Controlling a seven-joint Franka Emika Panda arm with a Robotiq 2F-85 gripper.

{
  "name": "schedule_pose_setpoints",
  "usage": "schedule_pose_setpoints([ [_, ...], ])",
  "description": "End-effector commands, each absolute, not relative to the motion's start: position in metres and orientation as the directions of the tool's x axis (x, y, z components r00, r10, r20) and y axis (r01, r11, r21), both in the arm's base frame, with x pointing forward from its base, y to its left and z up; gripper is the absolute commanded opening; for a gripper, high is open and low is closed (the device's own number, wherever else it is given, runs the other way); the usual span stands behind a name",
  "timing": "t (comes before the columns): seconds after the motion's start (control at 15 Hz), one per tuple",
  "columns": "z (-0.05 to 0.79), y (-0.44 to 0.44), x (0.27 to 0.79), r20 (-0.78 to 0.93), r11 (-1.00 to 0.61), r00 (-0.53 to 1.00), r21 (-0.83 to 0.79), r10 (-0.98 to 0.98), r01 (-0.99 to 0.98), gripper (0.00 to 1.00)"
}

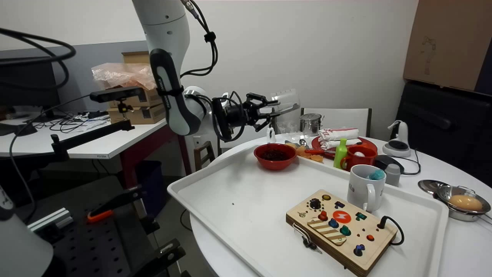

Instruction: Pour all the beans in the jar into the red bowl

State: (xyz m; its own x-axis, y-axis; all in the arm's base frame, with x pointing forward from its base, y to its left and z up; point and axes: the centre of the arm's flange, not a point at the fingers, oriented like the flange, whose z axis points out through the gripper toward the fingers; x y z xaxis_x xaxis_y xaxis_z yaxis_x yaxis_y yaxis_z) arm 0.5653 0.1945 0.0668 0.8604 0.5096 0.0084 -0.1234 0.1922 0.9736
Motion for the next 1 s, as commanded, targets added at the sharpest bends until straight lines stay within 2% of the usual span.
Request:
schedule_pose_setpoints([
  [0.0,0.065,0.192,0.556,0.001,0.225,0.852,0.964,0.524,-0.14,0.07],
  [0.93,0.082,0.201,0.551,-0.076,0.405,0.797,0.888,0.6,-0.22,0.07],
])
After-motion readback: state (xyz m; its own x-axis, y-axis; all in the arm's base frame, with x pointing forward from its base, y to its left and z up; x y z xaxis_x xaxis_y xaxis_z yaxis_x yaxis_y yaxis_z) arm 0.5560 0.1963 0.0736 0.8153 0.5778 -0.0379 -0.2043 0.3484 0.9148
